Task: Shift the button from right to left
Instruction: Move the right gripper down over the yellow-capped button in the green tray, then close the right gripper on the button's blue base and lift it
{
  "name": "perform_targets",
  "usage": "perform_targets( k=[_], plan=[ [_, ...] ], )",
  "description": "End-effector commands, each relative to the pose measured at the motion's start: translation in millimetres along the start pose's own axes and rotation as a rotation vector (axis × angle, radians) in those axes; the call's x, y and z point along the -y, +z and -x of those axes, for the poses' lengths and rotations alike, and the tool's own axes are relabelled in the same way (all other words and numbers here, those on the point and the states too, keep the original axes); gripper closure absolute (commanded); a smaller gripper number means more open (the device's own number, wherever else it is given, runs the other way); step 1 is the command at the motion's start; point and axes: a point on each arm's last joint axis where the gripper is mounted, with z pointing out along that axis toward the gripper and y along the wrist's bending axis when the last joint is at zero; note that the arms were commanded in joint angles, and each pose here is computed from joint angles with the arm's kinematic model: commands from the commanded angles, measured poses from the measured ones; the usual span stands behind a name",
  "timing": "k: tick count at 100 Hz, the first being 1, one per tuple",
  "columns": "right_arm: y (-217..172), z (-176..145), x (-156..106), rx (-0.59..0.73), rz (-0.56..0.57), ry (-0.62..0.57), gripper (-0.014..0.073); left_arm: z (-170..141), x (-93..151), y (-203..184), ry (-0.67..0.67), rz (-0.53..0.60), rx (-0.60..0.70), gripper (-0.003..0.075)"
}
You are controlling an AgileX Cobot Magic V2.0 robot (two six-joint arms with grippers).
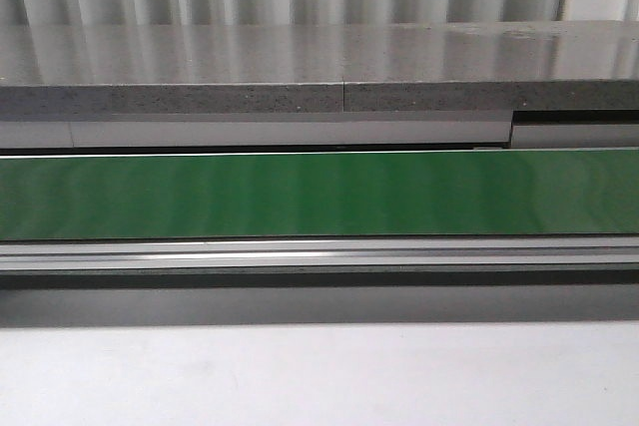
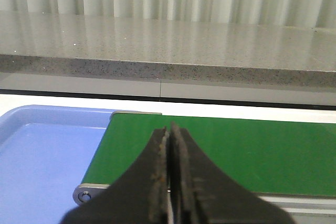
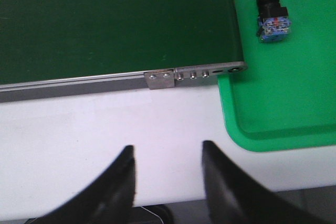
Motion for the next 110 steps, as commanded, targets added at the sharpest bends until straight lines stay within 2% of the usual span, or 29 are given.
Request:
perform_targets(
  k=[1,19,57,74,110],
  plan=[
    [-2,20,2,0.053,-0.021,0.028,0.0021,1,0,-2,-0.009,-0.008,0.086,0.074],
    [11,39,18,0.032,-0.114,0.065,0.0003,1,0,-2,-0.009,-0.008,0.086,0.074],
    [37,62,83,-0.014,-0.304,0.321,0.0003,1,0,-2,-0.009,-0.008,0.086,0.074],
    [70,63,102,-0.123,-0.319,0.371,0.0003,1,0,-2,-0.009,-0.008,0.086,0.074],
    [148,68,130,-0.203,-0.305,0.399,0.0003,1,0,-2,-0.009,-0.008,0.086,0.074]
  ],
)
